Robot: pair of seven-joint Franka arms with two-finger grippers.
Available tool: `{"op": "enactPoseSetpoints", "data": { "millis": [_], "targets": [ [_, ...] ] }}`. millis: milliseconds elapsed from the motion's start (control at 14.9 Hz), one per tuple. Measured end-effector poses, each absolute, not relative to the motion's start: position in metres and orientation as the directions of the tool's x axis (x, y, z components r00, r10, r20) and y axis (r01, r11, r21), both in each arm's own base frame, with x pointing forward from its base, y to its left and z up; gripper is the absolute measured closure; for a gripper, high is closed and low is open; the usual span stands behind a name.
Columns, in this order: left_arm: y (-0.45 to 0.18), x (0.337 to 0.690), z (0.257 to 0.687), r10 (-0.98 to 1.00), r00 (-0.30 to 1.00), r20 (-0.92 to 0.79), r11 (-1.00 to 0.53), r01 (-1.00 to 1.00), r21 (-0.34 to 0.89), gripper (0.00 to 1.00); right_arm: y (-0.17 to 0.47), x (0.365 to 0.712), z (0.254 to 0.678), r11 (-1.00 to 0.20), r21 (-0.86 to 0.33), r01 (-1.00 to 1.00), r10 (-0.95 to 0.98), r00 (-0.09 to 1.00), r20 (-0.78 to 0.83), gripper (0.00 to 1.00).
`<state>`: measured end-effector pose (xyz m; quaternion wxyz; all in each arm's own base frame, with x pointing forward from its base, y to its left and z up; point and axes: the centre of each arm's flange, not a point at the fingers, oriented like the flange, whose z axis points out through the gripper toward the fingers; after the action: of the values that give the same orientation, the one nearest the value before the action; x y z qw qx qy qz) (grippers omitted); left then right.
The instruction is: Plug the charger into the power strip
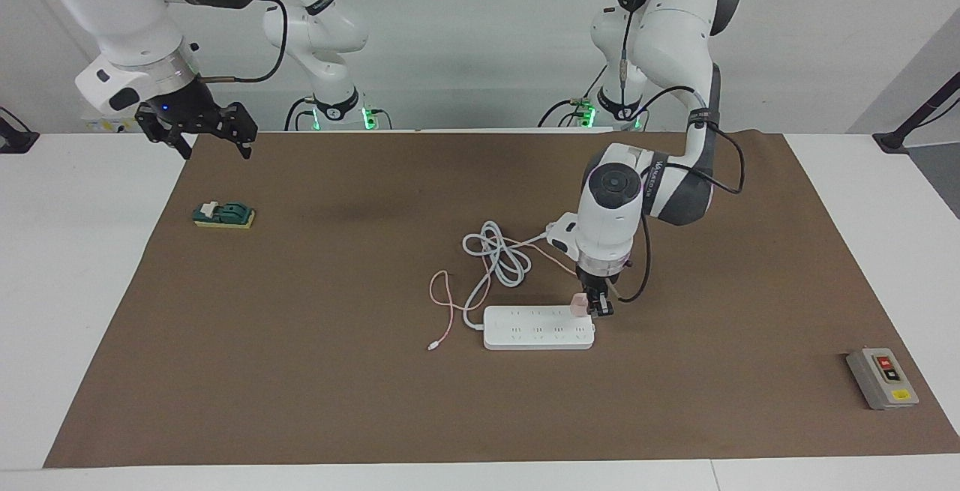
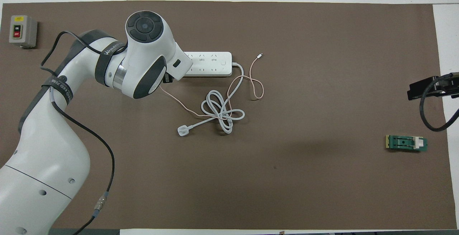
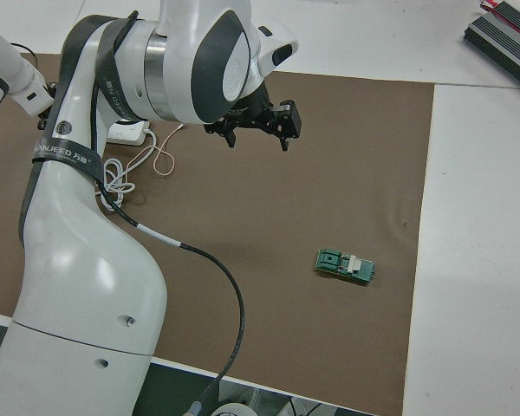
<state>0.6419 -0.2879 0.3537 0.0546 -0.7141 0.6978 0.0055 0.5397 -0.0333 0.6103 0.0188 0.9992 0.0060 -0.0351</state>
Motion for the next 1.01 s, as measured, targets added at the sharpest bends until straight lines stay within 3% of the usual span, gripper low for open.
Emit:
{"op": "enactPoseSetpoints", "data": {
  "millis": [1010],
  "targets": [
    [-0.288, 0.6415, 0.3489, -0.996, 0.034, -0.078, -0.029, -0.997, -0.067, 0.71, -0.0343, 0.5396, 0.6108, -0.999, 0.037, 0.011, 0.009, 0.998, -0.069, 0.0]
  ]
}}
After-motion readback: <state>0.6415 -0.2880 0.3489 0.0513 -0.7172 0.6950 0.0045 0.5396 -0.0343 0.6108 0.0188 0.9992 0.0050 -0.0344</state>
